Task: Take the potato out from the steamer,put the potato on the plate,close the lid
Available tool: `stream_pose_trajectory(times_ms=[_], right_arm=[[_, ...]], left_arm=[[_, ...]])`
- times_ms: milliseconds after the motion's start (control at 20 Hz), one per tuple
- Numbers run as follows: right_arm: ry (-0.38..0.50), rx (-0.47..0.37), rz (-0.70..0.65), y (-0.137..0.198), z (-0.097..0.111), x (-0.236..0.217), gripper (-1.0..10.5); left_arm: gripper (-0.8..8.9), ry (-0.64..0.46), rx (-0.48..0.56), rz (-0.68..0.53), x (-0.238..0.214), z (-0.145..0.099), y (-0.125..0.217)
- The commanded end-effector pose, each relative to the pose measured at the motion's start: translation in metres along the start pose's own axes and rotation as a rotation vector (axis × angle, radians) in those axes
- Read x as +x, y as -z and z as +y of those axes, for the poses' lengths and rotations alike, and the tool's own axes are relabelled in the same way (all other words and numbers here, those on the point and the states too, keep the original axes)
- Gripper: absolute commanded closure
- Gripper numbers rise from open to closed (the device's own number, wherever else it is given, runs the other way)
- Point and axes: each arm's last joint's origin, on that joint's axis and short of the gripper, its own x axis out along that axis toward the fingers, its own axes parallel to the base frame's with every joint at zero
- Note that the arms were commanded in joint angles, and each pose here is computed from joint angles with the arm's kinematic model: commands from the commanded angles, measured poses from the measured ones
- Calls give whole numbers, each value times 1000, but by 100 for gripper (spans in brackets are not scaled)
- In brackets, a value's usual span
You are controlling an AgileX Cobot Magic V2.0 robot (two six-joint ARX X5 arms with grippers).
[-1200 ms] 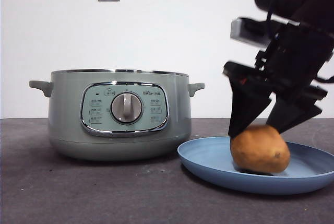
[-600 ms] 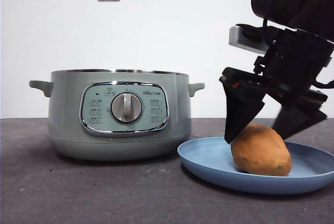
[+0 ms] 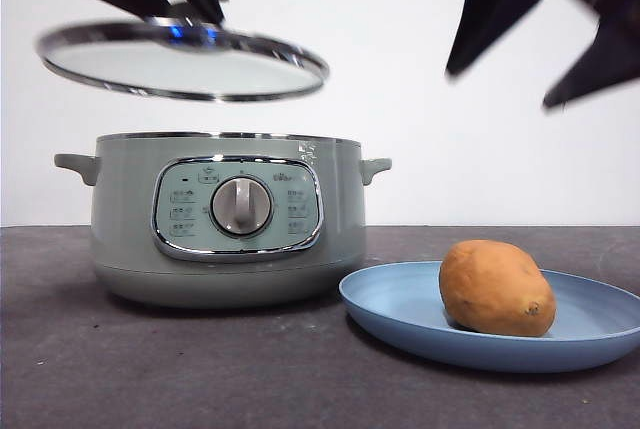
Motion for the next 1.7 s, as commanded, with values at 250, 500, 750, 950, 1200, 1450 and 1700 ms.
stream_pose_trajectory(times_ms=[250,500,750,950,1200,1450,1700], right_arm=[[11,-8,-189,-3,4,-58,349],[10,-8,-198,2,4,-70,349],[9,-8,-194,3,4,-70,349],[7,-8,-192,3,4,-70,349],[6,-8,-192,3,4,-70,349],[1,-9,-190,3,4,-70,350],[1,-8,-160,6,4,-69,349]], left_arm=[[822,25,38,-51,38,0,-6],[822,30,34,-12,57,1,0],[822,34,30,12,65,2,4],[822,40,27,45,74,1,8],[518,47,14,90,73,0,13],[310,46,15,82,66,-1,10],[310,39,23,23,34,-6,1]])
